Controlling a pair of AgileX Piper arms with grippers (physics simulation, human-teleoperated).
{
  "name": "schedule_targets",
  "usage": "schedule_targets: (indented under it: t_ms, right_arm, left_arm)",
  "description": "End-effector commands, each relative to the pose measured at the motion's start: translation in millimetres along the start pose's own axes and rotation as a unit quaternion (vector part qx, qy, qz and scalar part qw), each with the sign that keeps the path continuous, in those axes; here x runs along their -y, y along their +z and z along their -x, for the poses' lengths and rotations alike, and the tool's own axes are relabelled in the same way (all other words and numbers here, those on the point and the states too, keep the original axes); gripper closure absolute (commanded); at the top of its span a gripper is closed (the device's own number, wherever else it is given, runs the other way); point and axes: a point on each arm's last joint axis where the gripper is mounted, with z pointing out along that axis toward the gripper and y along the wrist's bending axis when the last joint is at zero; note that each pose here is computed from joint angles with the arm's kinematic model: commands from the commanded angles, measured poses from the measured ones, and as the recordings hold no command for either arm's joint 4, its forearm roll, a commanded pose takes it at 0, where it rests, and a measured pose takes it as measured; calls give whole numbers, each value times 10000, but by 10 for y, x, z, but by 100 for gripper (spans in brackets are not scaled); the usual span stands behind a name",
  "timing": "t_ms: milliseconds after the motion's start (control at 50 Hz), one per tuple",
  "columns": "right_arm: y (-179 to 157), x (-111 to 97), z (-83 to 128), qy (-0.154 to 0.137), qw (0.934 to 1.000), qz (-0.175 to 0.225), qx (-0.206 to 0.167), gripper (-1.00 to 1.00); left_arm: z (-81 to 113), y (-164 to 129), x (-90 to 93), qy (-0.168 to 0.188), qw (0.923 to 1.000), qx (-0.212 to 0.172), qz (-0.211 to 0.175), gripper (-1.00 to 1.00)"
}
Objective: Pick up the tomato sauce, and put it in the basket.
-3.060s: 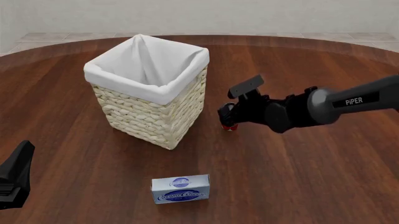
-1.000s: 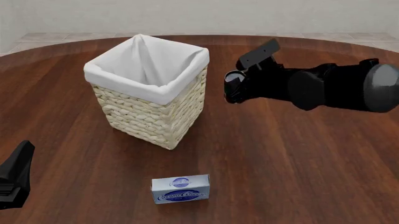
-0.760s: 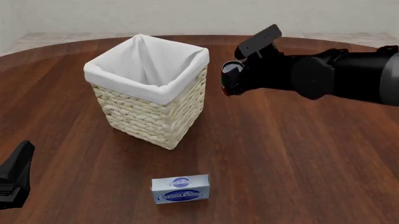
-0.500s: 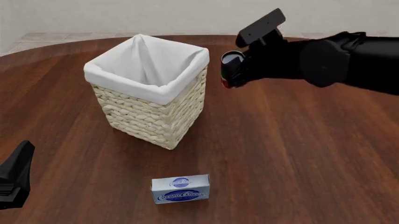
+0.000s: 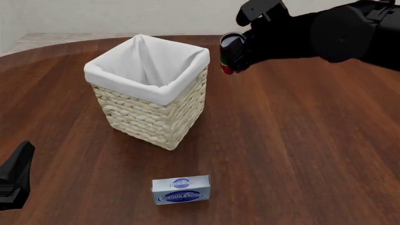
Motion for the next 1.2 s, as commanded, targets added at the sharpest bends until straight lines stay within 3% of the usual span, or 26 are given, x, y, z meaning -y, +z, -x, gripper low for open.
schedule_targets:
  t_ms: [20,440,1200]
  right_arm:
    - [-21,-4,204,-152,9998,62,69,100]
    - [84,-107,708,-580,9975,310,252,100]
    - [540,-536,1103,-835,9927,809,332,100]
  left_arm:
    - [0,0,0,0,10000,0,0,-100]
    - [0,0,0,0,10000,0,0,-100]
    - [0,0,0,0,10000,0,0,-100]
